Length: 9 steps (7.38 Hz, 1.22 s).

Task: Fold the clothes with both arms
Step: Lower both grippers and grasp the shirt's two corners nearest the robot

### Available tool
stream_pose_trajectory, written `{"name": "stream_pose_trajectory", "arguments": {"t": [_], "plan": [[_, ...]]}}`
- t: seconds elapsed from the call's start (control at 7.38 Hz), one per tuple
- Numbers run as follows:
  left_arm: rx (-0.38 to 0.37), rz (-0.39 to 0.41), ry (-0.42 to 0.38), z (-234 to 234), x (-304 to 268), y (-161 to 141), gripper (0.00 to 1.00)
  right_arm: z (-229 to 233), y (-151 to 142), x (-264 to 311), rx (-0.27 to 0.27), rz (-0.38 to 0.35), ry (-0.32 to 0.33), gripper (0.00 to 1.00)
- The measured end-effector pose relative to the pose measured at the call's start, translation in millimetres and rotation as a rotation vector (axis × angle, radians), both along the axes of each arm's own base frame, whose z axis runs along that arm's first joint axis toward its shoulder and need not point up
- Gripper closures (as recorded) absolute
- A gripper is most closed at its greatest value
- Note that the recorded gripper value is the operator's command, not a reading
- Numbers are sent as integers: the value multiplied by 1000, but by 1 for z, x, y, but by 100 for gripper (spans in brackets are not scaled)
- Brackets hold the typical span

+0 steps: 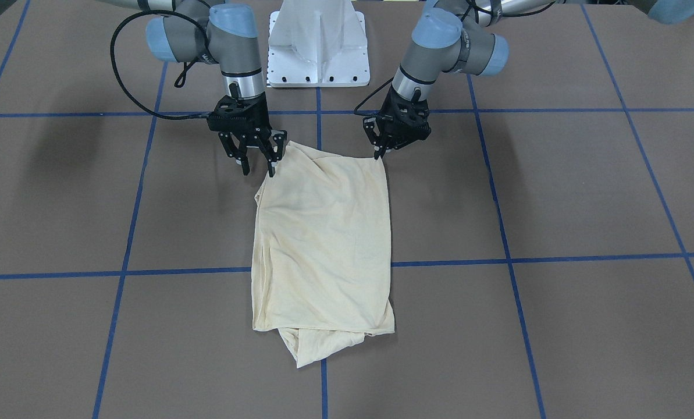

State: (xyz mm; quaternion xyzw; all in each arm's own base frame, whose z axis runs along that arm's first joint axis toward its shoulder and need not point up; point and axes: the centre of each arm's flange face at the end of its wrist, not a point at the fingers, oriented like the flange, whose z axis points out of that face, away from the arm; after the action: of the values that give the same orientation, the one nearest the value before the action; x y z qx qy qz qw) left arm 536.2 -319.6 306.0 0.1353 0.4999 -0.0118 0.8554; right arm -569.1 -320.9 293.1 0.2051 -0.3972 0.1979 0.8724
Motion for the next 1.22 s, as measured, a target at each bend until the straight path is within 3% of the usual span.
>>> {"name": "stream_pose_trajectory", "arguments": {"t": [0.41,0.95,1.22], "plan": [[-1,4,0,0,1,2,100,-9,-9,-19,36,21,23,45],[-16,-2,4,1,2,4,100,0,-14,-17,72,-2,109,47],[-20,-3,5,1,3,6,100,2,-13,-18,76,-3,118,58]]}}
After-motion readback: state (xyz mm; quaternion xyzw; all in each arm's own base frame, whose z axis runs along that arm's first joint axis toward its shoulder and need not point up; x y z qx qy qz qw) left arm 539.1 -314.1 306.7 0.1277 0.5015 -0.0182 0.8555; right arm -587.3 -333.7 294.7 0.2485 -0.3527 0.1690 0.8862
